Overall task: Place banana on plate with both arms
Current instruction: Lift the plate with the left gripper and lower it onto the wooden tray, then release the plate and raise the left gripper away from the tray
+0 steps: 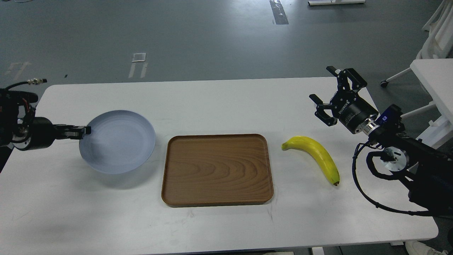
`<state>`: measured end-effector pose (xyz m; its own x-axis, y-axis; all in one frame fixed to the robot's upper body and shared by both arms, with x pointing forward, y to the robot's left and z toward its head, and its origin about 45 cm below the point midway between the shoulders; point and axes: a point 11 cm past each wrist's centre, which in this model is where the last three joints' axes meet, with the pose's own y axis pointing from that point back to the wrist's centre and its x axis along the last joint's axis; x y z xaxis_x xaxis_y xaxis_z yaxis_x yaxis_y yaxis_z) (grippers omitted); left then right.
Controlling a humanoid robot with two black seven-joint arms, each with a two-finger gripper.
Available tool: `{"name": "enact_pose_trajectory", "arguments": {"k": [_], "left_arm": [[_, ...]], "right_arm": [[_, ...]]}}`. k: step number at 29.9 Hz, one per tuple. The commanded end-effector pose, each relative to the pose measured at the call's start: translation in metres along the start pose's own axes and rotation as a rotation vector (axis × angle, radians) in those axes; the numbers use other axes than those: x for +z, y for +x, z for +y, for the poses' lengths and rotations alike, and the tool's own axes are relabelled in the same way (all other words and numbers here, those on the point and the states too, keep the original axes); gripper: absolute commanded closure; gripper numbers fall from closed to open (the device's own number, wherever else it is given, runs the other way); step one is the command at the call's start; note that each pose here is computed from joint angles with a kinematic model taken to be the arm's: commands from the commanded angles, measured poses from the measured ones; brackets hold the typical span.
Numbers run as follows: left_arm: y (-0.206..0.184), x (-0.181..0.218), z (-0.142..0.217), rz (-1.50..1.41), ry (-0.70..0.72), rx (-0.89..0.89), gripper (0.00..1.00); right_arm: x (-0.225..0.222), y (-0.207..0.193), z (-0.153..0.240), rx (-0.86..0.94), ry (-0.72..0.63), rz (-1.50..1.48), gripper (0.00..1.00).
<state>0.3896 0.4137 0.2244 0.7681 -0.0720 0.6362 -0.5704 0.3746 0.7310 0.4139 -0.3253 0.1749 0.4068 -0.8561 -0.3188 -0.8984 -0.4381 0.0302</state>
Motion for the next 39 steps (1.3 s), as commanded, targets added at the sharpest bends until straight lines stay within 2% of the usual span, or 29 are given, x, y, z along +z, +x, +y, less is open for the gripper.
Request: {"name": "enact_pose_trajectory", "arguments": {"k": [1, 6, 12, 15, 23, 39], "left_arm": [[0.029, 0.047, -0.005, -0.077, -0.111, 0.005, 1.0], [0.045, 0.123, -0.045, -0.161, -0.277, -0.011, 1.0], [0.037, 0.174, -0.094, -0.223, -0.338, -0.093, 1.0], [0.027, 0.187, -0.114, -0.236, -0.341, -0.132, 1.0], [0.005, 0.2, -0.145, -0.244, -0.321, -0.202, 1.0], [-0.014, 0.196, -0.156, -0.22, -0.298, -0.232, 1.0]], "right_arm": [[-0.001, 0.001, 0.0, 0.002, 0.0, 0.002, 0.0], [0.0, 0.002, 0.001, 0.006, 0.001, 0.0, 0.0], [0.001, 0.006, 0.004, 0.016, -0.002, 0.003, 0.0], [0.002, 0.005, 0.005, 0.017, -0.004, 0.0, 0.0], [0.002, 0.006, 0.006, 0.02, -0.006, 0.001, 0.0], [0.003, 0.007, 0.007, 0.022, -0.007, 0.002, 0.0]]}}
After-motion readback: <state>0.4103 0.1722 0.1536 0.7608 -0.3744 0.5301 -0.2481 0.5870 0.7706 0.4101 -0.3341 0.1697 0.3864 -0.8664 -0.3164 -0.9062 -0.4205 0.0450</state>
